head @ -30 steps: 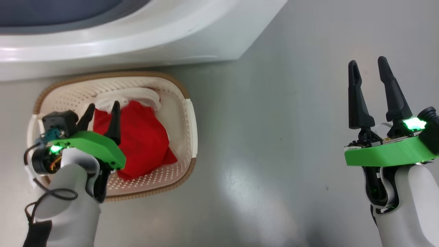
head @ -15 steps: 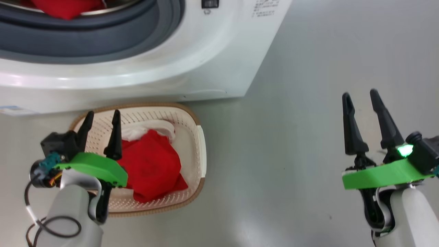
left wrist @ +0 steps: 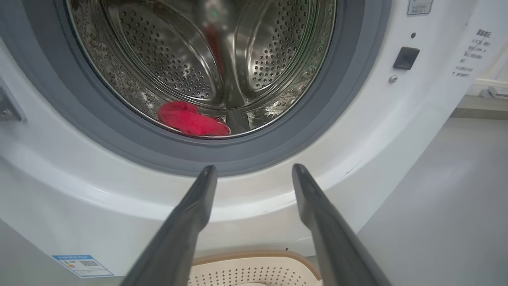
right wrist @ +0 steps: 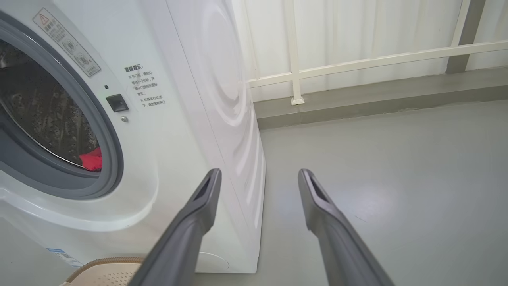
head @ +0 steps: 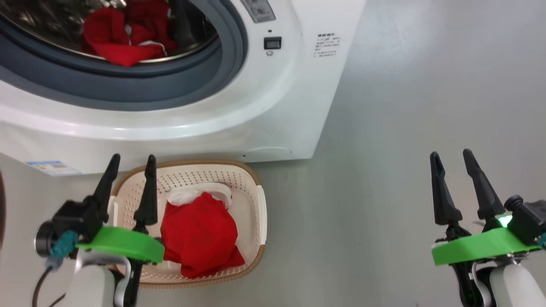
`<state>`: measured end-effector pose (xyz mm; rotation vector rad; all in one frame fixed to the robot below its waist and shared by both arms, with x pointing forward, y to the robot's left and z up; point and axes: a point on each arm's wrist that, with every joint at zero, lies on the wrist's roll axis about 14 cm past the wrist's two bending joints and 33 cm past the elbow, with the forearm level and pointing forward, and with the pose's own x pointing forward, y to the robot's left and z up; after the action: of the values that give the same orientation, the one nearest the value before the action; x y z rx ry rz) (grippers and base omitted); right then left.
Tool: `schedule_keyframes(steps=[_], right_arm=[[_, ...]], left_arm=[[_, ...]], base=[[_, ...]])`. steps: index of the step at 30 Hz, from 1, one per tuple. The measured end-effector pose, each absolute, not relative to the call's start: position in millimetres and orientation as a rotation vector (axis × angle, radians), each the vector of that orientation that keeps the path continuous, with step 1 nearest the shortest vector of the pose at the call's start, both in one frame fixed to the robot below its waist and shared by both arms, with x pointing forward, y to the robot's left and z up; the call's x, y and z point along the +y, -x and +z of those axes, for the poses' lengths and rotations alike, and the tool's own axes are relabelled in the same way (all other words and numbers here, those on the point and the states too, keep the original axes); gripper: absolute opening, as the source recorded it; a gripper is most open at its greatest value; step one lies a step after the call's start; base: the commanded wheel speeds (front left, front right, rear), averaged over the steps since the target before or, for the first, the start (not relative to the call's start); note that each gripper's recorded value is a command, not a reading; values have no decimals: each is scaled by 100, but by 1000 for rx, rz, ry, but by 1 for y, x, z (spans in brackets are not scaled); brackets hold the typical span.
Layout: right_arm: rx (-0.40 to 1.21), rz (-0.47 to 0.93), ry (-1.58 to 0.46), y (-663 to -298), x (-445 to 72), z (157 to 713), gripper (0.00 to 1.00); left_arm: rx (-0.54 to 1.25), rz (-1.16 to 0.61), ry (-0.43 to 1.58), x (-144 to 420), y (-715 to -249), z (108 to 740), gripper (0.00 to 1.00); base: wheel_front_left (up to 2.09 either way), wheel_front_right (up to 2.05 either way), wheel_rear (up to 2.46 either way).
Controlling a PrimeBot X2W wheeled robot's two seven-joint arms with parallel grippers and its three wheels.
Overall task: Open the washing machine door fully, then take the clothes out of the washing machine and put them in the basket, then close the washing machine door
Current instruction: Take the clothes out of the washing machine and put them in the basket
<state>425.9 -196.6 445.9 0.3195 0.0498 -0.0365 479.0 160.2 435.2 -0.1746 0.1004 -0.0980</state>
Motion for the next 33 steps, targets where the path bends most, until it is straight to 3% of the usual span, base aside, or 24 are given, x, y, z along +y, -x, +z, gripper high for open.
schedule_keyframes(steps=[19,33], right_arm=[[31,-55,-319,-384,-204,461,100],[35,-75,-314,-379,-211,460,100]], left_arm=[[-25,-34,150,183,-412,482,100],[-29,-25,147,186,-407,483,100]], base=[[0,0,0],[0,0,0]])
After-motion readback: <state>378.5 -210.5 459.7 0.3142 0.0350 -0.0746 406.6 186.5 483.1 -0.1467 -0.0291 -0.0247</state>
